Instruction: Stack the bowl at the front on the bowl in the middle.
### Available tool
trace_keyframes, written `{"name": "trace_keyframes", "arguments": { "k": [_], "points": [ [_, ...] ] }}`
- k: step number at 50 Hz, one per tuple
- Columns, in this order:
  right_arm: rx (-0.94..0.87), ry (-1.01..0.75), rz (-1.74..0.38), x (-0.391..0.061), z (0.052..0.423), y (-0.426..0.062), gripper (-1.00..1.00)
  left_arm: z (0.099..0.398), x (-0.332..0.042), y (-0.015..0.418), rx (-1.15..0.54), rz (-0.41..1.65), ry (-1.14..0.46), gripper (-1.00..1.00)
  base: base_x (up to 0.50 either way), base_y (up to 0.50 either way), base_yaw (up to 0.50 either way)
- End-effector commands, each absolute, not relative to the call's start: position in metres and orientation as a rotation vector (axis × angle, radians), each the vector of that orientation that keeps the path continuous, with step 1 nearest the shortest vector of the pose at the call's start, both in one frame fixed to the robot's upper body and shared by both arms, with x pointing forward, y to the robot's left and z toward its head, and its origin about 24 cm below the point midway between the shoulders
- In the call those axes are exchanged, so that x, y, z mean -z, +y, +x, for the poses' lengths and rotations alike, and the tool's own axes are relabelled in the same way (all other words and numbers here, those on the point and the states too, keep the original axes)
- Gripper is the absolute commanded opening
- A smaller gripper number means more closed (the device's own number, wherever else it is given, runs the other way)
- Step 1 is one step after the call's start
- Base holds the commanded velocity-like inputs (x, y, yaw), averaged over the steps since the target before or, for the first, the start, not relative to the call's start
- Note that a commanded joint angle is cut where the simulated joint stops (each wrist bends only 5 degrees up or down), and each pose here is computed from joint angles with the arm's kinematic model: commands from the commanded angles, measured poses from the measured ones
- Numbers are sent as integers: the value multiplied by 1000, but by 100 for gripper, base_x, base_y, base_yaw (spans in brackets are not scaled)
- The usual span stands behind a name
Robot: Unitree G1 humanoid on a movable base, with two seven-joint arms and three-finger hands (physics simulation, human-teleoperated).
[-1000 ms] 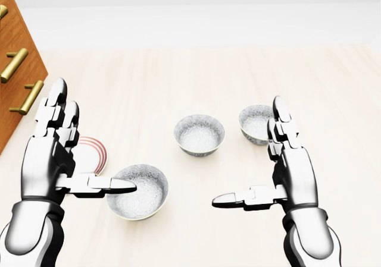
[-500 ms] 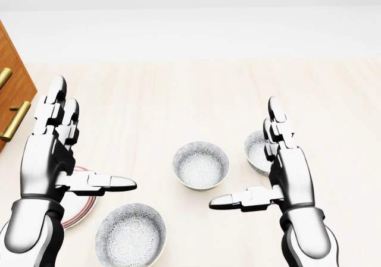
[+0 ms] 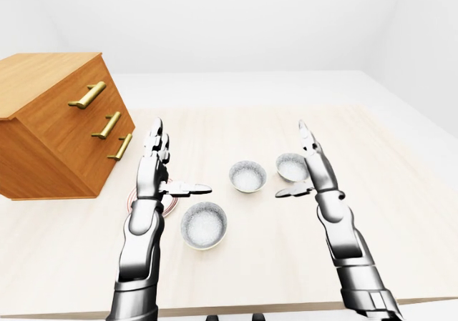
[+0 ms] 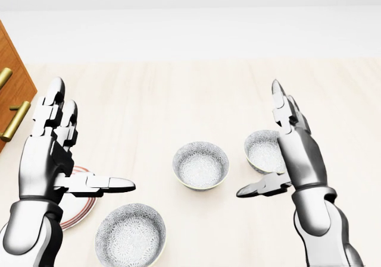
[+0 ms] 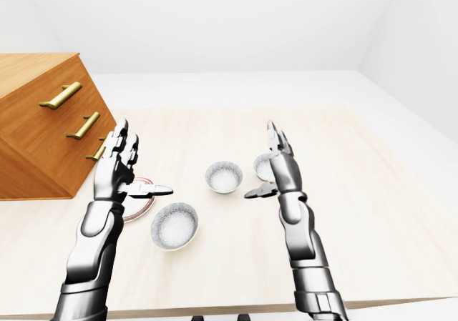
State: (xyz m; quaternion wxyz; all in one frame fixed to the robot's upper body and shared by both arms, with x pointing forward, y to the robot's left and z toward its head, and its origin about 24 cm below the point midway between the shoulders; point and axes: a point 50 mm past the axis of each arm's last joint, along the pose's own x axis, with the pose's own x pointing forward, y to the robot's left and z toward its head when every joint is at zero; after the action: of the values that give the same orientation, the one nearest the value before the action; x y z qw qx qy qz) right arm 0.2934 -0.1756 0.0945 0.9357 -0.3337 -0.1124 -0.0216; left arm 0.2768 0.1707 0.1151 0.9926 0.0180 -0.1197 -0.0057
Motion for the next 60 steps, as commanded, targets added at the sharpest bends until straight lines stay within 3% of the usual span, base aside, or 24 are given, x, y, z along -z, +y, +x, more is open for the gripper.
{"name": "trace_keyframes", "arguments": {
  "k": [1, 13, 24, 60],
  "points": [
    [85, -130, -1023, -83, 313, -200, 100, 276, -115, 171, 12, 32, -241, 100, 0, 0, 0],
    [114, 24, -1258, -53, 341, -222, 100, 277, -111, 171, 14, 31, -222, 100, 0, 0, 0],
    [80, 14, -1457, -50, 365, -209, 100, 277, -107, 171, 15, 30, -205, 100, 0, 0, 0],
    [-70, 99, -1447, -22, 363, -175, 100, 279, -101, 173, 8, 24, -178, 100, 0, 0, 0]
  ]
}}
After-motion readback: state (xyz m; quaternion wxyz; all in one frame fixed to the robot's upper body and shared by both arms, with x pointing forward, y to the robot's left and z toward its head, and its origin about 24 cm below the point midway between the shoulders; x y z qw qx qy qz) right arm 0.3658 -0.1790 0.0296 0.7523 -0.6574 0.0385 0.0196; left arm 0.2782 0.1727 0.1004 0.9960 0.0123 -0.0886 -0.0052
